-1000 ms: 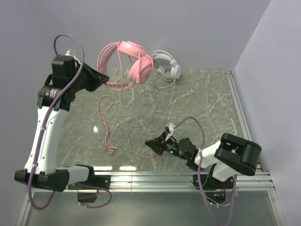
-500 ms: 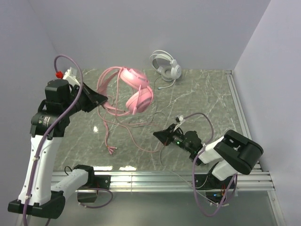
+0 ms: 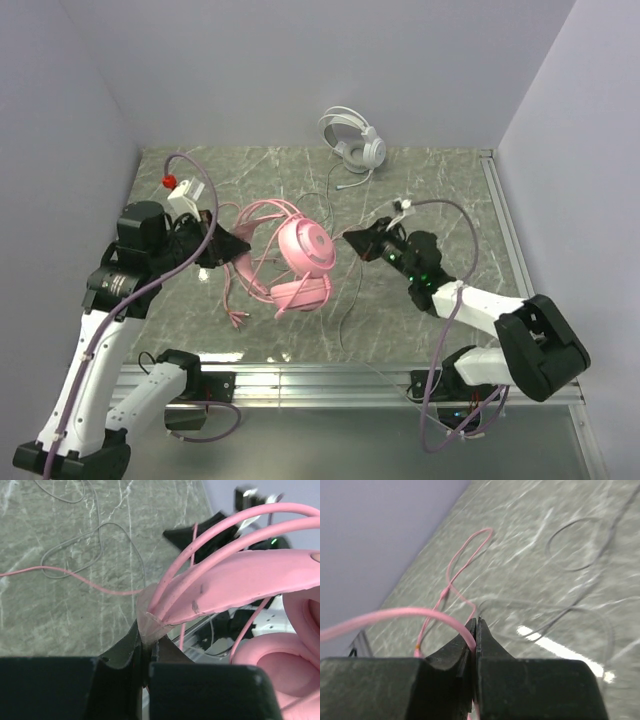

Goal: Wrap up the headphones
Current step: Wrap the headphone cable with the right arm

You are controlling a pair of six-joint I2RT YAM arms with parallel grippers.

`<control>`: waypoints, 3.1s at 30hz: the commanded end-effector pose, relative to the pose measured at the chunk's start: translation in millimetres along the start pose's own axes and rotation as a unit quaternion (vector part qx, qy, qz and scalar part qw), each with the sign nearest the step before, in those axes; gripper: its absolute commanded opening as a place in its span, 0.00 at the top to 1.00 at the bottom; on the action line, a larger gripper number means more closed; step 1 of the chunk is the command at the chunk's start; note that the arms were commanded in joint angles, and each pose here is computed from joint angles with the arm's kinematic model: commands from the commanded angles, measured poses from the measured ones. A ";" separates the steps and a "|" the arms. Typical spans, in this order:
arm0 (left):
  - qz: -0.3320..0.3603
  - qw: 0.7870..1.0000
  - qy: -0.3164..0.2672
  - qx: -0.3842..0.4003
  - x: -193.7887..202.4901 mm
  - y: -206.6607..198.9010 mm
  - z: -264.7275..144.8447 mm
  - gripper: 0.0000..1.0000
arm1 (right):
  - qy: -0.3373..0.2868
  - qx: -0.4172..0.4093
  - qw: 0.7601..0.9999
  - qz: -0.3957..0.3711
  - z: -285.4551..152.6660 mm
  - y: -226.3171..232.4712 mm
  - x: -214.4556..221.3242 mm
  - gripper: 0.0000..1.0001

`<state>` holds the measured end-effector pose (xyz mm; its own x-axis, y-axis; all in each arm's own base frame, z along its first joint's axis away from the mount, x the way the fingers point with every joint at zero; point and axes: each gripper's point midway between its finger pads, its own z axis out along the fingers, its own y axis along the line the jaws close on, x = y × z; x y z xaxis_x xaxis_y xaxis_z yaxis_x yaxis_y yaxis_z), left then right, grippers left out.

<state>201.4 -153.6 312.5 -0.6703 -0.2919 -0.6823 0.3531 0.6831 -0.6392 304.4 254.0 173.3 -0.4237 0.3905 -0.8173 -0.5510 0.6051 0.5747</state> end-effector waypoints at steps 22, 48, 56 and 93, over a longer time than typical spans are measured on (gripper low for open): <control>-0.039 0.965 -0.203 -0.160 -88.1 39.6 -3.9 1.00 | -0.020 0.082 0.993 0.078 -52.5 -55.6 -22.2 1.00; -0.016 0.981 -0.070 0.182 -75.5 -119.0 -33.5 1.00 | 0.047 0.088 0.988 0.114 -30.2 -77.6 21.8 1.00; 0.017 0.973 0.002 0.232 -35.6 -115.9 -29.9 1.00 | 0.044 0.075 0.991 0.104 -21.3 -70.1 7.3 1.00; 0.309 0.892 -0.092 -0.317 -43.7 -2.8 57.7 1.00 | 0.041 0.060 0.995 -0.072 -43.9 41.4 -173.8 1.00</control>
<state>252.8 -204.5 274.8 -0.4472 0.2539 -0.8576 0.3069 0.9442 0.1195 334.7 184.3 304.4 -0.4801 0.2375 -0.8444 -0.4807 0.7340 0.4798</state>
